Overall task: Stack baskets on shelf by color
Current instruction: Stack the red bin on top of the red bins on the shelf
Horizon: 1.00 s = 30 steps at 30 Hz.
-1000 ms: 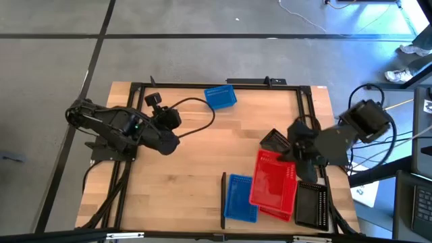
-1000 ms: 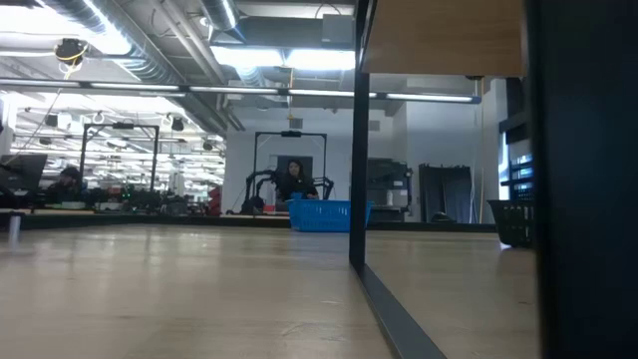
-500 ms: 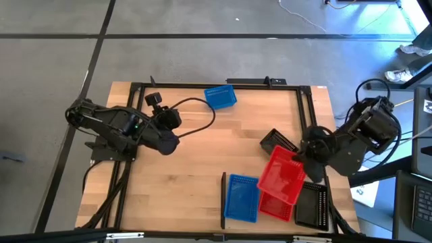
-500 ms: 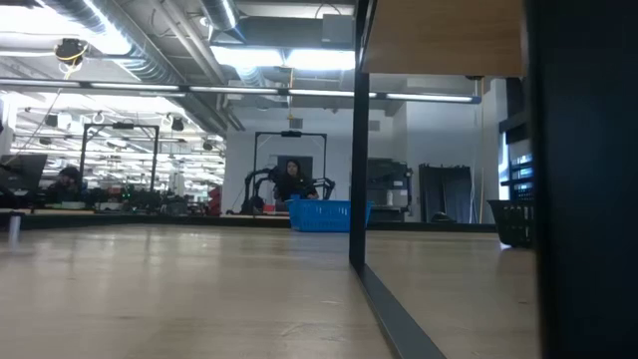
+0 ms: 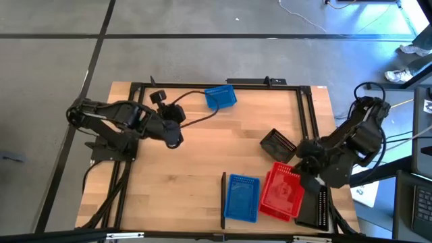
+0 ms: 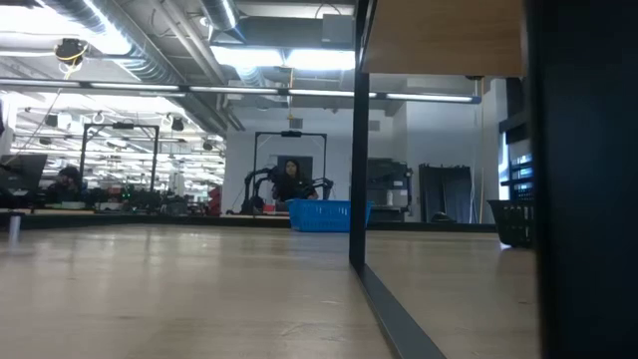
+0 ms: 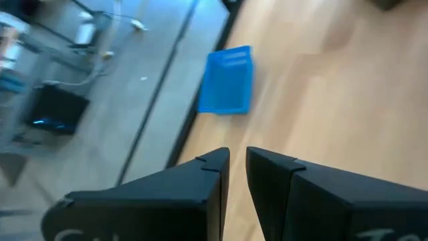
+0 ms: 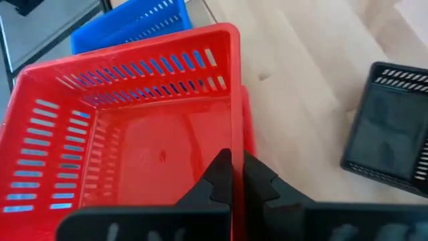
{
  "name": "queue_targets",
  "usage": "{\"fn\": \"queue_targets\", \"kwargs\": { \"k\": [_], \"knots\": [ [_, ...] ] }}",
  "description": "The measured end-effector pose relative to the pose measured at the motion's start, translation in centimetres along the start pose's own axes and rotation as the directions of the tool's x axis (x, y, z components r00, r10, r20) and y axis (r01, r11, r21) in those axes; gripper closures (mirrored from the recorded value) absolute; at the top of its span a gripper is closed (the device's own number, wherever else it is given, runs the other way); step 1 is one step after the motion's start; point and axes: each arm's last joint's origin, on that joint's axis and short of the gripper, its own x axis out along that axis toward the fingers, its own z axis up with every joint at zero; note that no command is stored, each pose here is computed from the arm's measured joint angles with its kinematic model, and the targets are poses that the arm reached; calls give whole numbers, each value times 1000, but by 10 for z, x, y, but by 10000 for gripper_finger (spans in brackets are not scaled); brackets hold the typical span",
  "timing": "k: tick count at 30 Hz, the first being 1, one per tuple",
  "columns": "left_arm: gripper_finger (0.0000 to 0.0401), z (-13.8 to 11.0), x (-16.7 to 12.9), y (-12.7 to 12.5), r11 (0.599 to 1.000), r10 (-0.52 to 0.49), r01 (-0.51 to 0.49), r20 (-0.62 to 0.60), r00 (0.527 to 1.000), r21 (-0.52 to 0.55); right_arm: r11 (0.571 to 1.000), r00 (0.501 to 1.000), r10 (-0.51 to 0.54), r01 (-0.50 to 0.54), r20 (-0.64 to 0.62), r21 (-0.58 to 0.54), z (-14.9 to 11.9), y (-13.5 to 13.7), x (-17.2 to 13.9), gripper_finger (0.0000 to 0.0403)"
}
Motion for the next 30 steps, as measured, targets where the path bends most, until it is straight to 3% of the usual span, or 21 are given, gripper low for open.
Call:
{"fn": "queue_targets", "kwargs": {
  "k": [8, 15, 18, 30],
  "knots": [
    [358, 13, 7, -2, 971, -237, 237, 41, 971, -5, 999, 998, 46, -46, -45, 13, -6, 5, 16, 403],
    [359, 22, -6, 9, 859, -505, 513, 167, 847, -1, 999, 997, 42, -41, -68, 10, -10, 5, 26, 403],
    [362, 25, -10, 15, 844, -522, 537, 217, 825, -13, 1000, 997, 28, -28, -72, 5, -12, 3, 30, 403],
    [364, 24, -13, 19, 843, -521, 538, 231, 822, -16, 1000, 998, -21, 21, -59, 4, -15, -1, 38, 393]
  ]
}}
